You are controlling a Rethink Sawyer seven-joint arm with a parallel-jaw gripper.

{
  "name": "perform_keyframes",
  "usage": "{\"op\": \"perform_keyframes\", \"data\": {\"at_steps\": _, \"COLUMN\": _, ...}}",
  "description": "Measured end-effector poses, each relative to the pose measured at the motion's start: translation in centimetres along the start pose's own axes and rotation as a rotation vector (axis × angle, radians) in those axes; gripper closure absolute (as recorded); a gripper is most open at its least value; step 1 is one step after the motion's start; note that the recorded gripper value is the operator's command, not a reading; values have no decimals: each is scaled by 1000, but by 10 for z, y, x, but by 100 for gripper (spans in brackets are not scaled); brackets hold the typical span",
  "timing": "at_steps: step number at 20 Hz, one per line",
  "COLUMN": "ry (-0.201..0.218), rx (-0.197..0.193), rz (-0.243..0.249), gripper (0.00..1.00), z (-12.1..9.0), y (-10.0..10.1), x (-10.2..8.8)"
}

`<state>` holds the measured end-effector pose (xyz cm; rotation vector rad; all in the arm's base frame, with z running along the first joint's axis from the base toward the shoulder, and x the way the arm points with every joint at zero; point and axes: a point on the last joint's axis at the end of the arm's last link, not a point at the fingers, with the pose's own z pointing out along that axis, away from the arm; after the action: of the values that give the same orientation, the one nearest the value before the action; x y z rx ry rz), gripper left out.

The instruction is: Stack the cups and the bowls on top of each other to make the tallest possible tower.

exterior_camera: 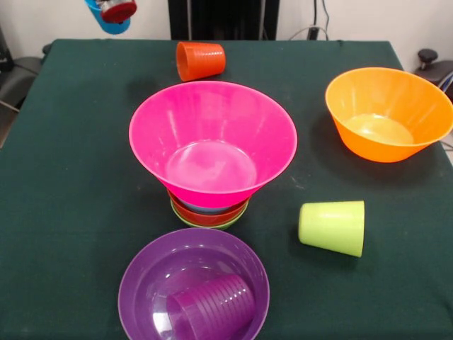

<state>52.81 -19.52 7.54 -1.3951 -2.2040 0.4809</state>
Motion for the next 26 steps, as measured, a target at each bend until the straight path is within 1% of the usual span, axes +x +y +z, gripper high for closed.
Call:
{"op": "perform_keyframes", "data": {"at_steps": 2, "ry": -12, "rx": 3, "rz": 0, "gripper": 100, "z": -1, "y": -2, "x": 0}}
{"op": "perform_keyframes", "data": {"at_steps": 5, "ry": -55, "rx": 5, "rz": 1, "gripper": 100, "z": -8, "y": -8, "x": -2}}
{"op": "perform_keyframes", "data": {"at_steps": 6, "ry": -76, "rx": 3, "rz": 3, "gripper": 100, "z": -13, "y": -10, "x": -3}}
{"op": "perform_keyframes", "data": {"at_steps": 8, "ry": -100, "rx": 1, "rz": 6, "gripper": 100, "z": -21, "y": -14, "x": -2}}
{"op": "perform_keyframes", "data": {"at_steps": 9, "ry": -121, "rx": -3, "rz": 12, "gripper": 100, "z": -30, "y": -16, "x": -3}}
{"op": "perform_keyframes", "data": {"at_steps": 12, "ry": -145, "rx": -13, "rz": 16, "gripper": 100, "z": -42, "y": -16, "x": -6}}
{"op": "perform_keyframes", "data": {"at_steps": 17, "ry": -210, "rx": -42, "rz": 18, "gripper": 100, "z": -70, "y": -6, "x": -17}}
{"op": "perform_keyframes", "data": {"at_steps": 20, "ry": -256, "rx": -64, "rz": 14, "gripper": 100, "z": -92, "y": 5, "x": -24}}
{"op": "perform_keyframes", "data": {"at_steps": 22, "ry": -270, "rx": -71, "rz": 12, "gripper": 100, "z": -99, "y": 9, "x": -26}}
{"op": "perform_keyframes", "data": {"at_steps": 23, "ry": -285, "rx": -76, "rz": 10, "gripper": 100, "z": -108, "y": 14, "x": -28}}
{"op": "perform_keyframes", "data": {"at_steps": 26, "ry": -310, "rx": -88, "rz": 8, "gripper": 100, "z": -128, "y": 23, "x": -31}}
